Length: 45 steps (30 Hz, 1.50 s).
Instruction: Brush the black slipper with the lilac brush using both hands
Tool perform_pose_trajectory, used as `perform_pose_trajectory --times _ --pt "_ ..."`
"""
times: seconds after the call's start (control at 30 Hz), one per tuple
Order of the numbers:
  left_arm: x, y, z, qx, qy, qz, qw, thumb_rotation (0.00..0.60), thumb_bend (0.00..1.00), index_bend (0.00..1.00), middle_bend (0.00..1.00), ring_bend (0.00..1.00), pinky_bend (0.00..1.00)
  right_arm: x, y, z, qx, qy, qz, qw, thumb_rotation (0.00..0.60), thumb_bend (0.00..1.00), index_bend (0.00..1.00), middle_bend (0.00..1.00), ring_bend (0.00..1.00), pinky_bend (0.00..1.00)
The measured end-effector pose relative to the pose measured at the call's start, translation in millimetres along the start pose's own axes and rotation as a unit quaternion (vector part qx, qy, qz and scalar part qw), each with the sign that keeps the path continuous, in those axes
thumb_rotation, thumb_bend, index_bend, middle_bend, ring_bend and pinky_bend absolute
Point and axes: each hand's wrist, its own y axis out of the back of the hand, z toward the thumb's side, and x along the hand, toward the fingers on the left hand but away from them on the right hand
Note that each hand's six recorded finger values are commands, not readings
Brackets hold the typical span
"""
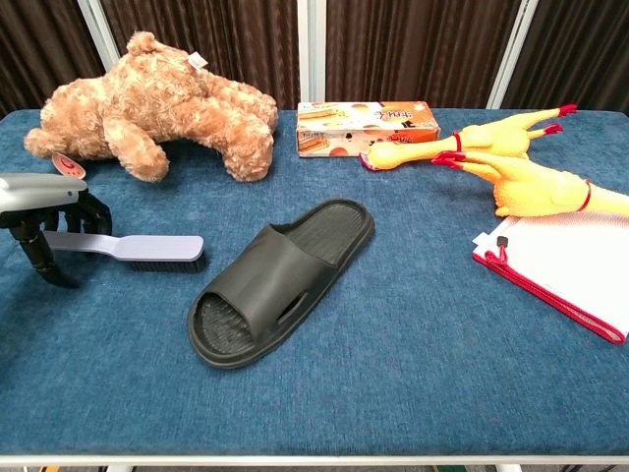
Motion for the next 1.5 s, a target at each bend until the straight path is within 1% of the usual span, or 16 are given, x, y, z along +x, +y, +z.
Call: perform_pose_trajectory --times 0.1,0.27,0.43,0.53,0.63,0.73,0.83,0.9,0.93,1.03,1.1,1.2,1.3,1.33,1.4,1.5 --pt "0 0 4 0.000 -0.005 0.001 1.0000 0.600 0.21 0.51 0.59 0.48 0.55 1 -1 0 0.000 -0.001 0.001 1.0000 0.600 0.03 0.00 0.01 0.00 0.00" --pt "2 -2 9 0.006 -0.012 -0.010 0.9999 0.600 0.24 0.52 0.60 0.49 0.56 1 -1 -1 0.000 -0.004 0.002 1.0000 0.600 0.03 0.00 0.01 0.00 0.00" --pt "1 -6 14 0.010 -0.017 -0.021 0.9996 0.600 0.28 0.55 0.65 0.54 0.61 3 -2 -2 -0.001 -0.007 0.003 1.0000 0.600 0.03 0.00 0.01 0.00 0.00" --pt "1 -9 16 0.012 -0.019 -0.028 0.9993 0.600 0.31 0.61 0.70 0.59 0.65 3 -3 -2 -0.002 -0.007 0.005 1.0000 0.600 0.03 0.00 0.01 0.00 0.00" --pt "0 -11 17 0.008 -0.020 -0.032 0.9993 0.600 0.39 0.68 0.76 0.65 0.70 3 -2 -2 -0.004 -0.006 0.004 1.0000 0.600 0.03 0.00 0.01 0.00 0.00" --pt "0 -10 18 0.000 -0.019 -0.027 0.9995 0.600 0.46 0.76 0.84 0.72 0.76 4 -2 -2 -0.004 -0.006 0.004 1.0000 0.600 0.03 0.00 0.01 0.00 0.00" --pt "-2 -10 18 -0.007 -0.023 -0.021 0.9995 0.600 0.47 0.81 0.88 0.77 0.81 4 -1 -2 -0.006 -0.008 0.002 1.0000 0.600 0.03 0.00 0.01 0.00 0.00" --pt "-4 -10 19 -0.014 -0.027 -0.018 0.9994 0.600 0.45 0.83 0.90 0.78 0.83 5 0 -2 -0.006 -0.009 0.001 0.9999 0.600 0.03 0.00 0.01 0.00 0.00" --pt "-5 -10 19 -0.017 -0.029 -0.016 0.9993 0.600 0.42 0.83 0.90 0.78 0.83 5 0 -2 -0.006 -0.009 0.000 0.9999 0.600 0.03 0.00 0.01 0.00 0.00" --pt "-9 -8 17 -0.024 -0.035 -0.004 0.9991 0.600 0.27 0.84 0.91 0.79 0.85 6 1 -1 -0.006 -0.009 0.000 0.9999 0.600 0.03 0.00 0.01 0.00 0.00" --pt "-11 -6 16 -0.028 -0.038 0.007 0.9988 0.600 0.19 0.85 0.92 0.81 0.87 6 1 0 -0.006 -0.008 0.000 0.9999 0.600 0.03 0.00 0.01 0.00 0.00" --pt "-15 -2 15 -0.036 -0.044 0.027 0.9980 0.600 0.14 0.86 0.93 0.82 0.93 6 1 1 -0.006 -0.007 -0.001 1.0000 0.600 0.03 0.00 0.01 0.00 0.00" --pt "-18 2 15 -0.052 -0.050 0.041 0.9966 0.600 0.14 0.91 0.97 0.86 0.99 6 3 2 -0.007 -0.007 -0.003 1.0000 0.600 0.03 0.00 0.01 0.00 0.00" --pt "-19 3 15 -0.057 -0.050 0.047 0.9961 0.600 0.14 0.94 0.99 0.89 1.00 6 3 2 -0.006 -0.007 -0.003 1.0000 0.600 0.03 0.00 0.01 0.00 0.00" --pt "-20 9 14 -0.069 -0.050 0.069 0.9939 0.600 0.14 0.98 1.00 0.91 1.00 6 4 2 -0.006 -0.007 -0.004 1.0000 0.600 0.03 0.00 0.01 0.00 0.00" --pt "-23 20 15 -0.106 -0.056 0.106 0.9871 0.600 0.23 1.00 1.00 0.95 1.00 5 4 4 -0.006 -0.004 -0.003 1.0000 0.600 0.03 0.00 0.01 0.00 0.00"
